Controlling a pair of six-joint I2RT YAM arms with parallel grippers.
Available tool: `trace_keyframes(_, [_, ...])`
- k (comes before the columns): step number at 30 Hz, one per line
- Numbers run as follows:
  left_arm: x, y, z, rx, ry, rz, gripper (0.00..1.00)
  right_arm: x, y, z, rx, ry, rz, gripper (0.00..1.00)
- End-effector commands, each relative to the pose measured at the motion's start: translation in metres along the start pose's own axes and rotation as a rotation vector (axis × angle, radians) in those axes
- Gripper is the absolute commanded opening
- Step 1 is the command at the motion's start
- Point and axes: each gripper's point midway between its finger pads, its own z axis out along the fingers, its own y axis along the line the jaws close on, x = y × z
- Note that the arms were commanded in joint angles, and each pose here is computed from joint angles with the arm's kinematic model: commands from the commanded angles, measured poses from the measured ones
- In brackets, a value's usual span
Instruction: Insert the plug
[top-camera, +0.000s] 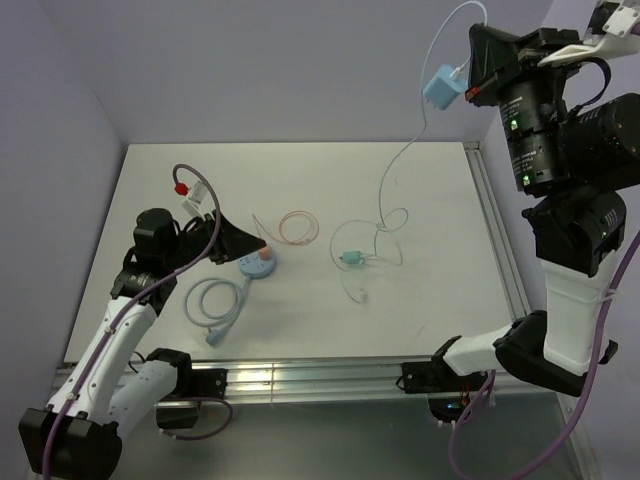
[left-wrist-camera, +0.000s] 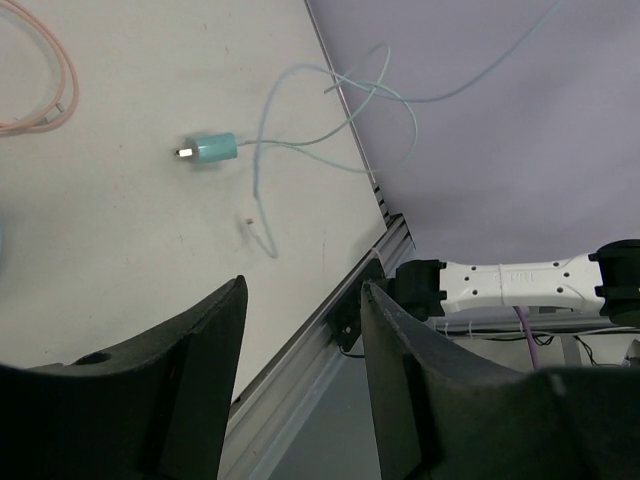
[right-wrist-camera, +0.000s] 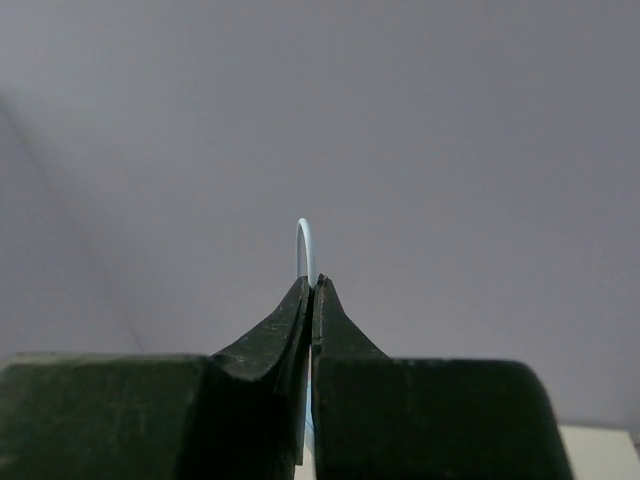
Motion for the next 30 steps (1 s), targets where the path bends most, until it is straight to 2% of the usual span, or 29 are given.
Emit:
trace_keyframes(1, [-0.016, -0.020, -0.002, 0.036, -0.039, 0.051, 0.55, -0.074, -0.002, 0.002, 0.004, -0.289, -0.009, 0.00])
trace_keyframes(3, [-0.015, -0.022, -0.004, 0.040, -0.043, 0.047, 0.55, -0.086, 0.005, 0.003, -0.030, -0.358, -0.038, 0.00])
trace_keyframes(4, [-0.015, -0.021, -0.004, 0.040, -0.047, 0.048, 0.55, -0.106, 0.008, 0.000, -0.044, -0.446, -0.019, 0.00])
trace_keyframes(9, [-0.014, -0.020, -0.005, 0.029, -0.052, 0.043, 0.55, -0.162, 0.016, -0.005, -0.062, -0.679, -0.020, 0.00])
trace_keyframes(12, [-0.014, -0.019, -0.004, 0.026, -0.057, 0.041, 0.55, -0.179, 0.011, -0.010, -0.019, -0.791, -0.030, 0.00])
trace_keyframes(18, [-0.015, -0.013, 0.000, 0.011, -0.052, 0.029, 0.55, -0.193, 0.006, -0.016, 0.055, -0.928, -0.120, 0.00])
trace_keyframes(21, [-0.017, -0.013, 0.004, 0.022, -0.057, 0.037, 0.56, -0.197, 0.003, -0.019, 0.051, -0.933, -0.046, 0.00])
trace_keyframes(25, [-0.021, -0.023, 0.021, 0.083, -0.071, 0.071, 0.70, -0.186, 0.009, -0.019, -0.033, -0.859, 0.049, 0.00])
trace_keyframes(27, [-0.021, -0.038, 0.034, 0.109, -0.078, 0.141, 0.74, -0.177, 0.008, -0.014, -0.037, -0.813, 0.112, 0.00])
trace_keyframes(28, [-0.040, -0.037, 0.041, 0.043, -0.170, 0.177, 0.76, -0.174, 0.003, -0.013, -0.014, -0.788, 0.134, 0.00])
trace_keyframes(29, [-0.035, -0.051, 0.049, 0.056, -0.190, 0.245, 0.77, -0.171, 0.004, -0.012, -0.026, -0.769, 0.174, 0.00])
trace_keyframes(30, [-0.050, -0.050, 0.053, 0.008, -0.286, 0.274, 0.78, -0.166, 0.004, -0.010, -0.028, -0.743, 0.181, 0.00])
